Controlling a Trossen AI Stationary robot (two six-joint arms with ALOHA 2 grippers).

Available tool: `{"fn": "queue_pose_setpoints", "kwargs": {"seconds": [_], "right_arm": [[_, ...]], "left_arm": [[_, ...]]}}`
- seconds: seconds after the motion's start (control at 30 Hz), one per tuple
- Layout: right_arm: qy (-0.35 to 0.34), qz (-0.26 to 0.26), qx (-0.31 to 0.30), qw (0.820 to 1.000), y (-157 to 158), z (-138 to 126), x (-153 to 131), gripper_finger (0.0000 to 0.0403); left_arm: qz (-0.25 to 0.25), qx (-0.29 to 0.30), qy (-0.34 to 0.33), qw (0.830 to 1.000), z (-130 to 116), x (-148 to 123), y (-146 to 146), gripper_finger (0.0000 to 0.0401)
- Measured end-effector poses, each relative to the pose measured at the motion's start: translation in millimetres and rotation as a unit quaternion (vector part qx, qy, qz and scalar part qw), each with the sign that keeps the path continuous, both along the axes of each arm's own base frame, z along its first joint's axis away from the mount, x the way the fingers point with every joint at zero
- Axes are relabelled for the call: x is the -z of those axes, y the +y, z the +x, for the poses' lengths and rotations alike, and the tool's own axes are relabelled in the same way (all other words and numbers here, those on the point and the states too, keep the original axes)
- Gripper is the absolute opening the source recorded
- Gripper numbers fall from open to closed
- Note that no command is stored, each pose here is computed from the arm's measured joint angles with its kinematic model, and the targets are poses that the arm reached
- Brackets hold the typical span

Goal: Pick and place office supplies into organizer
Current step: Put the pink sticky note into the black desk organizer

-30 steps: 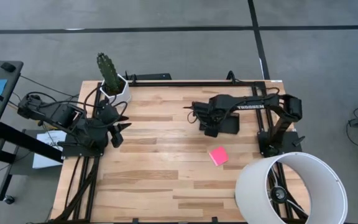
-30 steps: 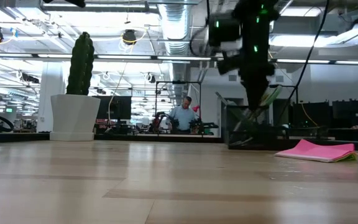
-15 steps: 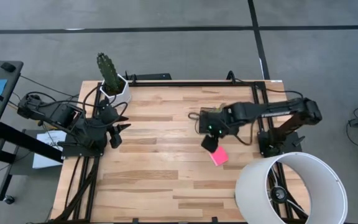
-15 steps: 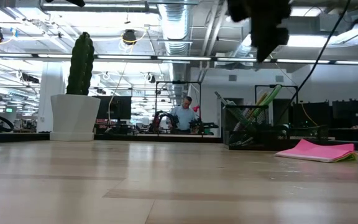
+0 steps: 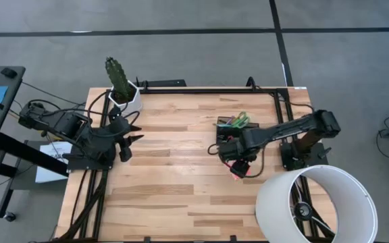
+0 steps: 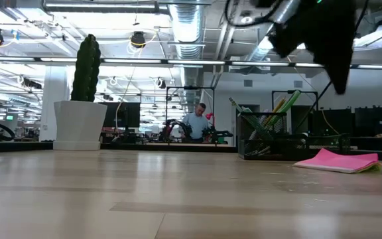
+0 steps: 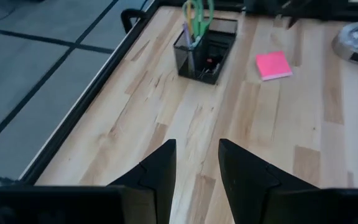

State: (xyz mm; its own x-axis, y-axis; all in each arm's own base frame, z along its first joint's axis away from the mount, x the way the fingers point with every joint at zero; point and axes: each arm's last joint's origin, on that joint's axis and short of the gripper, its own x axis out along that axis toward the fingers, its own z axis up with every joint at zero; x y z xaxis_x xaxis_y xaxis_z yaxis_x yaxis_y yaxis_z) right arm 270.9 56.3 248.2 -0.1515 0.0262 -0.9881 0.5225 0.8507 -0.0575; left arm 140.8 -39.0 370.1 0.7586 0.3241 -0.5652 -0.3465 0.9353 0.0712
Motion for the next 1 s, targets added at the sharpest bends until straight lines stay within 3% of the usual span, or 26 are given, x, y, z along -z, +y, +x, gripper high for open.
{"fn": "queue_pose_setpoints", "kwargs": {"seconds": [0.2, 0.43, 0.83, 1.0], "right_arm": [[-0.004, 0.067, 0.026, 0.997, -15, 15, 46, 0.022], [0.033, 0.026, 0.043, 0.998, -31, 15, 72, 0.022], [0.004, 0.067, 0.064, 0.996, -39, 3, 113, 0.022], [-0.016, 0.081, 0.065, 0.995, -38, 2, 118, 0.0212]], "left_arm": [[-0.004, 0.026, -0.005, 1.0, 3, -2, -2, 0.0114], [-0.012, 0.048, -0.007, 0.999, 4, -3, -4, 0.0114], [-0.036, 0.041, -0.014, 0.998, 5, -3, -5, 0.0114], [-0.038, 0.039, -0.015, 0.998, 5, -3, -5, 0.0114]]}}
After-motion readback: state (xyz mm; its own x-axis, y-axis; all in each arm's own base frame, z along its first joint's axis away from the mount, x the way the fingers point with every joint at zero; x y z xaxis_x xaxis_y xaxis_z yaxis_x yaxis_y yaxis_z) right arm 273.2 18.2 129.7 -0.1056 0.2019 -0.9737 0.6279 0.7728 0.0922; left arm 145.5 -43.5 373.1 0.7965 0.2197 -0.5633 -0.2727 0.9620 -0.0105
